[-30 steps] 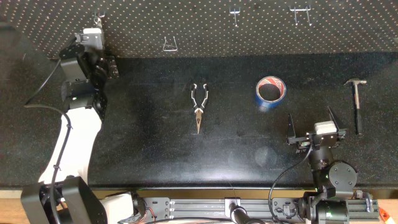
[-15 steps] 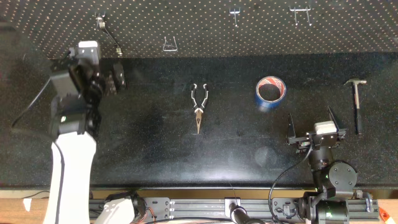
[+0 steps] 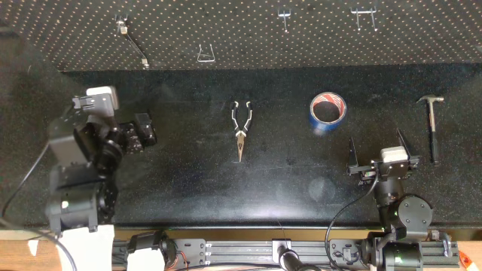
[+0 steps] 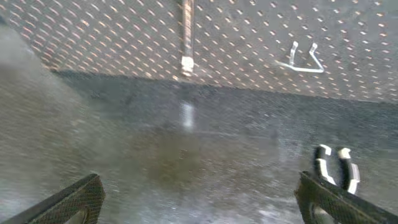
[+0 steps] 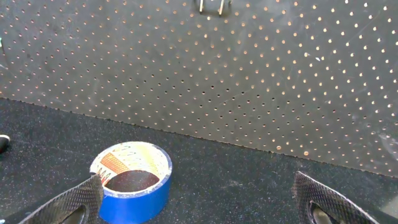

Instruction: Place Tools Onto Pegboard

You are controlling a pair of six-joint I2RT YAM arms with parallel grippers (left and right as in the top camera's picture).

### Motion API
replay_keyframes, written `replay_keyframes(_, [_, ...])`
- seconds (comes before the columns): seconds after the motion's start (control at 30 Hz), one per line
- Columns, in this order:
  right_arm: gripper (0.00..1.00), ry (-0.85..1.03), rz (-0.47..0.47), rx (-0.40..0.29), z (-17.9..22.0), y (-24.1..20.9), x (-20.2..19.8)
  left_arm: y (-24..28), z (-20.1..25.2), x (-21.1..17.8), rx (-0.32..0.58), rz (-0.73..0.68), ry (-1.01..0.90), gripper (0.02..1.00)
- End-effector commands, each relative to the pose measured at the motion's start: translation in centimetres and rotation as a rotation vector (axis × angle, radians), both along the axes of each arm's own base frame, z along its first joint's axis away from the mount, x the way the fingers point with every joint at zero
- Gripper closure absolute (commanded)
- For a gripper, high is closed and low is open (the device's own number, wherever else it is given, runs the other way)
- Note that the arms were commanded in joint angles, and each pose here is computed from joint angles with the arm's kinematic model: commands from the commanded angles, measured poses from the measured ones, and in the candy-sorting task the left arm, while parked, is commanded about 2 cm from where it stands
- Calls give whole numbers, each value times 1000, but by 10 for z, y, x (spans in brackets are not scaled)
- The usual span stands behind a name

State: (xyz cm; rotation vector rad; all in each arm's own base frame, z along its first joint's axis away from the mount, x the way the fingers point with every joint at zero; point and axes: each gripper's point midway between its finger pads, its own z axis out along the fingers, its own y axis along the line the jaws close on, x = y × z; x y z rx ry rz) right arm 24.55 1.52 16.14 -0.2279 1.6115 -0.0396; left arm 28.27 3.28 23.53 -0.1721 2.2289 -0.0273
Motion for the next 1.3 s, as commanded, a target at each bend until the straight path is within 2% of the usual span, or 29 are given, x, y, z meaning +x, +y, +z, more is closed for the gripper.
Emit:
replay_keyframes(0.03, [5, -1, -13, -7, -1, -3, 0, -46, -37, 14, -173, -44, 147, 23])
replay_keyframes(0.2, [7, -1, -13, -7, -1, -3, 0, -104, -94, 19, -238, -115, 370, 23])
replay_keyframes(0.33, [7, -1, -13, -7, -1, -3, 0, -146, -130, 19, -240, -160, 524, 23])
replay_keyframes(0.63, [5, -1, -13, -7, -1, -3, 0, -201, -146, 47, -189, -233, 693, 23])
replay_keyframes(0.87, [5, -1, -13, -7, -1, -3, 0, -215, -152, 74, -133, -195, 730, 23])
replay_keyframes(1.0, [9, -1, -13, -7, -1, -3, 0, -220, -161, 77, -131, -175, 747, 23])
replay_keyframes(1.13, [5, -1, -13, -7, -1, -3, 0, -215, -168, 78, -77, -86, 736, 23])
replay_keyframes(1.3, [5, -1, -13, -7, -1, -3, 0, -219, -175, 75, -68, -93, 755, 23])
